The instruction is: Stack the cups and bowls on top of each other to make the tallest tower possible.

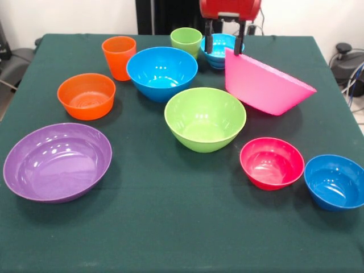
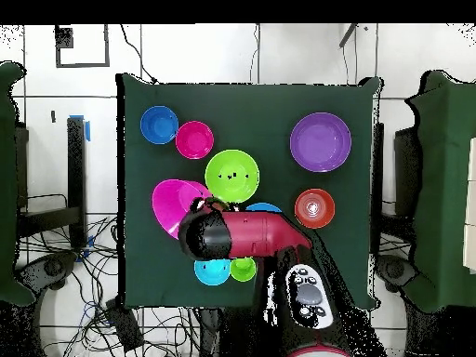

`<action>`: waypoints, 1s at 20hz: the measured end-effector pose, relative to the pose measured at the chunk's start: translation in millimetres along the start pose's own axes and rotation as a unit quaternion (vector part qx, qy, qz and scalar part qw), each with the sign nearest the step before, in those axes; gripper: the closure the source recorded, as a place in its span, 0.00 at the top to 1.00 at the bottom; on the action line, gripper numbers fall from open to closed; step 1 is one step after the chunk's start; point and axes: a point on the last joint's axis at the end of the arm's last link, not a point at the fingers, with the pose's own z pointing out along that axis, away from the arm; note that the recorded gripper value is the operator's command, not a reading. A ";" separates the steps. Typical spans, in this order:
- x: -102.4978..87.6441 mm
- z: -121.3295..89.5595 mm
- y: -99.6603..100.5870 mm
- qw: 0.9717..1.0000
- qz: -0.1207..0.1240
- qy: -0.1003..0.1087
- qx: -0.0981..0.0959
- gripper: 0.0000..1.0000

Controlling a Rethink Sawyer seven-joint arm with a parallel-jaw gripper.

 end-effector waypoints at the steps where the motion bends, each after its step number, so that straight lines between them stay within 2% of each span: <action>1: 0.7 2.5 1.9 1.000 -0.013 -0.003 0.007 1.00; 2: 1.1 4.7 4.8 0.999 -0.028 -0.006 0.014 1.00; 3: 2.8 10.1 13.4 0.998 -0.062 -0.013 0.029 1.00; 7: 5.2 15.6 29.7 0.994 -0.101 -0.021 0.040 1.00; 10: 4.1 16.5 39.7 0.992 -0.119 -0.027 0.044 1.00; 20: -8.6 13.8 36.5 0.991 -0.116 -0.039 0.049 1.00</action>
